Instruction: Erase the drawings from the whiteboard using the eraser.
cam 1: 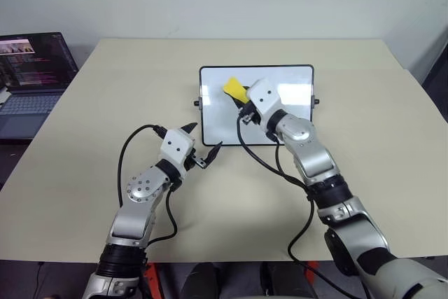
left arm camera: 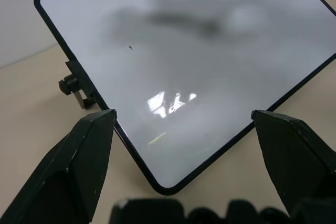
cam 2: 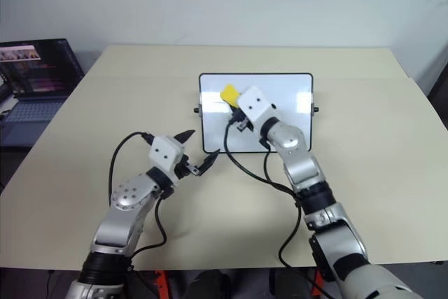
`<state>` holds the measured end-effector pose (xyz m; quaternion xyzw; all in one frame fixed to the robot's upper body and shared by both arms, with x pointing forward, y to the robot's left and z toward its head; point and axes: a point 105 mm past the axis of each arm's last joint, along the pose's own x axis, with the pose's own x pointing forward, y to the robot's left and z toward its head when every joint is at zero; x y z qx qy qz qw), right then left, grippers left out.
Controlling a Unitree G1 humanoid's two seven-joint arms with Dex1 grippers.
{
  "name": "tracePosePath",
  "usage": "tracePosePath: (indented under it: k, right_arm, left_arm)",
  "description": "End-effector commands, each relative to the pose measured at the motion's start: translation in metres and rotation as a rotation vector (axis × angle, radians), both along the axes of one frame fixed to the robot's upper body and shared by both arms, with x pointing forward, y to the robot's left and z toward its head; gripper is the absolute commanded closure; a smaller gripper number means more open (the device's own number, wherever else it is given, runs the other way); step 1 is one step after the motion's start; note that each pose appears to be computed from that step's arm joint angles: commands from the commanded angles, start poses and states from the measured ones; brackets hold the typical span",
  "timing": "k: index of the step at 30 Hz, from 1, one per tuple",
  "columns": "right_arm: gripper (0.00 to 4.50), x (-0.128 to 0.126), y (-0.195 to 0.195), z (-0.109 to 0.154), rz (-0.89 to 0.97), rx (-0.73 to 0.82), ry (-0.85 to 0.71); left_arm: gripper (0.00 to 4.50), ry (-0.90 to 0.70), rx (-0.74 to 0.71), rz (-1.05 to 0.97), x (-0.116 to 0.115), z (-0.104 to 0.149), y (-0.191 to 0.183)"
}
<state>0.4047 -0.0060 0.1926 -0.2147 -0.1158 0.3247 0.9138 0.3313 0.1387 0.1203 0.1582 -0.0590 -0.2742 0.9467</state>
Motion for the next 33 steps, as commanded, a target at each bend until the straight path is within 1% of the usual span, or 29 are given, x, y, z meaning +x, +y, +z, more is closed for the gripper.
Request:
tracePosePath:
  k: [1, 5, 10, 16, 22, 25, 28, 33]
  right_arm:
    - [3.11, 0.005, 0.013, 0.014, 0.027, -0.002, -0.065]
    - [3.11, 0.012, 0.023, 0.011, 0.041, -0.023, -0.067]
    - [3.11, 0.015, 0.031, -0.013, 0.054, -0.063, -0.018]
    - [3.11, 0.017, 0.033, -0.020, 0.054, -0.080, -0.008]
    - [3.11, 0.019, 0.029, -0.021, 0.046, -0.089, -0.010]
    - [3.11, 0.018, 0.027, -0.026, 0.044, -0.084, 0.014]
    - [3.11, 0.017, 0.022, -0.041, 0.019, -0.068, 0.084]
    - [3.11, 0.006, 0.013, -0.060, 0.012, -0.072, 0.140]
  left_arm:
    - [0.00, -0.051, -0.001, -0.007, -0.004, 0.012, 0.001]
    - [0.00, -0.052, 0.001, 0.001, -0.005, 0.012, 0.002]
    - [0.00, -0.054, -0.001, 0.005, -0.007, 0.012, 0.001]
    - [0.00, -0.053, -0.001, 0.012, -0.008, 0.013, 0.003]
    - [0.00, -0.055, -0.003, 0.012, -0.006, 0.014, 0.002]
    - [0.00, -0.057, -0.004, 0.012, -0.005, 0.014, 0.002]
    - [0.00, -0.059, -0.006, 0.011, -0.004, 0.015, 0.002]
    - [0.00, -0.059, -0.010, 0.012, -0.004, 0.015, 0.001]
